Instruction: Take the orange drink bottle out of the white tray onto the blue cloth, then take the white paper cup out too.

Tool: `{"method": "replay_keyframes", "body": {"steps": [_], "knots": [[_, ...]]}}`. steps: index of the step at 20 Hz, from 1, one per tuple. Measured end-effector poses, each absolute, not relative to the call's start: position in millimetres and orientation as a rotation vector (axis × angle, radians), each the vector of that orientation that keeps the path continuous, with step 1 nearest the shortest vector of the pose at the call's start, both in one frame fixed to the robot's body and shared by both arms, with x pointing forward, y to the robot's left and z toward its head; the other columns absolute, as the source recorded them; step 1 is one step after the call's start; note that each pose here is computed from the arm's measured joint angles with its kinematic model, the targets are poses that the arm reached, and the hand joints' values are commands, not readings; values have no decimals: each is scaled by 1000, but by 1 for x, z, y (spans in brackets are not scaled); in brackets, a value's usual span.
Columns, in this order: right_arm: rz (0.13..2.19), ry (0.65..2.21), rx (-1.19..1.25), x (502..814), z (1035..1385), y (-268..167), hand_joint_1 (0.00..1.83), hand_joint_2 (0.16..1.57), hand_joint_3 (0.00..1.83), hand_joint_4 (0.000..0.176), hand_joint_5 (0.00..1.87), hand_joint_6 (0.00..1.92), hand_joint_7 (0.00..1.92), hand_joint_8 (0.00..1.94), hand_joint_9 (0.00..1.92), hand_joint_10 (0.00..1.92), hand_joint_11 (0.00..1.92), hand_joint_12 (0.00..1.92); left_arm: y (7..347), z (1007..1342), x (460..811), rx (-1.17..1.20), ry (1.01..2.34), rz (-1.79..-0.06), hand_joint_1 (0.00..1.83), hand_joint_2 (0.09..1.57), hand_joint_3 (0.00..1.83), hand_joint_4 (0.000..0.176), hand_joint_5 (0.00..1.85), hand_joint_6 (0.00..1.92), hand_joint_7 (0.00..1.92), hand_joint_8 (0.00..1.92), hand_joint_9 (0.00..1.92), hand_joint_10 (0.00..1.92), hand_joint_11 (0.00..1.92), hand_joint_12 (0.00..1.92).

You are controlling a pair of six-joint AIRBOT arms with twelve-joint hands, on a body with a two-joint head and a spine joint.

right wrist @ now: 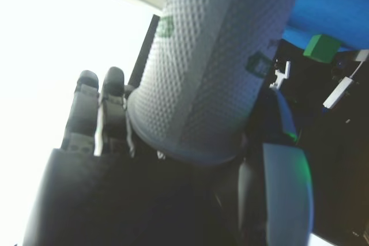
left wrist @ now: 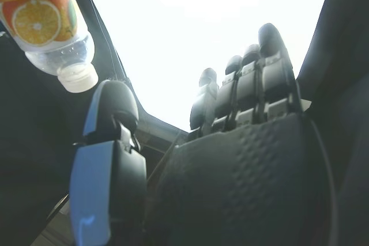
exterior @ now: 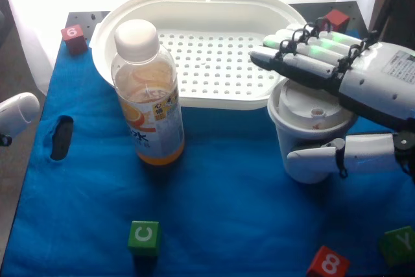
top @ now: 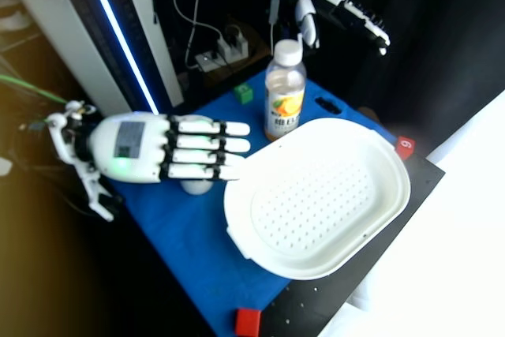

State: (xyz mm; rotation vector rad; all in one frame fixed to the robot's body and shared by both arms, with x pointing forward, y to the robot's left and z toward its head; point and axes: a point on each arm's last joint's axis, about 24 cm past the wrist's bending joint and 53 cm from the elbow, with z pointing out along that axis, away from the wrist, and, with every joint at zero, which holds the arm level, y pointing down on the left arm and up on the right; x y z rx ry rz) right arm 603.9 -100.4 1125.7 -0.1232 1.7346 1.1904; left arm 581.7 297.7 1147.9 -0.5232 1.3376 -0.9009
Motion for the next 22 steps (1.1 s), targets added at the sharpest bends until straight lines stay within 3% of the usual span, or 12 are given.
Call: {"method": "replay_keyframes", "body": {"steps": [1,2,3,4,5,9,14,15,18,19,20,22], "knots": [[1190,1733,-128,602,1128,-101,324,1106,27,74,0,0,0,0,0,0,6,648,298,1148,582,-523,1338,-900,469,1223,0,107,42,4,0,0,0,0,0,328],[1191,1727,-135,600,1132,-103,354,1077,16,129,0,0,0,0,0,0,0,919,298,1148,582,-524,1337,-899,507,1229,1,104,52,7,0,0,0,0,0,327],[1194,1716,-136,599,1137,-104,357,1067,12,167,0,0,0,0,0,0,0,970,299,1148,582,-525,1338,-897,557,1236,1,99,59,4,0,0,0,0,0,277],[1201,1700,-137,597,1142,-105,349,1059,6,174,0,0,0,0,0,0,0,917,299,1147,582,-525,1339,-897,582,1240,1,120,61,2,0,0,0,0,0,241],[1208,1680,-141,595,1149,-106,335,1051,2,176,0,0,0,0,0,0,0,816,299,1147,582,-525,1339,-897,573,1236,0,120,56,2,0,0,0,0,0,187],[1239,1602,-151,589,1174,-110,379,1009,0,87,0,0,0,0,0,0,0,21,299,1147,582,-526,1340,-896,546,1169,0,145,62,0,0,0,0,0,0,464],[1271,1467,-153,580,1216,-126,305,1071,20,71,0,0,0,0,0,0,0,0,299,1147,582,-526,1339,-898,557,1151,0,100,73,0,0,0,0,0,0,316],[1275,1437,-131,581,1224,-132,240,1107,35,36,0,0,0,0,0,0,0,0,299,1147,582,-525,1340,-899,539,1140,0,116,71,0,0,0,0,0,0,231],[1237,1369,-76,588,1239,-154,392,1248,71,22,0,0,0,0,0,0,4,2,296,1148,581,-517,1342,-909,506,1138,1,119,47,0,0,0,0,0,0,226],[1223,1350,-59,590,1244,-161,429,1265,67,1,0,0,0,0,0,0,21,12,294,1148,581,-509,1344,-916,502,1141,2,127,32,0,0,0,0,0,0,231],[1200,1339,-39,594,1247,-167,500,1283,65,0,0,0,0,0,0,0,29,20,293,1149,580,-504,1346,-920,499,1170,5,154,6,0,0,0,0,0,0,259],[1158,1323,-31,599,1249,-173,604,1358,0,0,0,0,0,0,0,0,0,121,288,1156,581,-475,1341,-938,530,1212,2,160,0,0,0,0,0,0,0,61]]}}
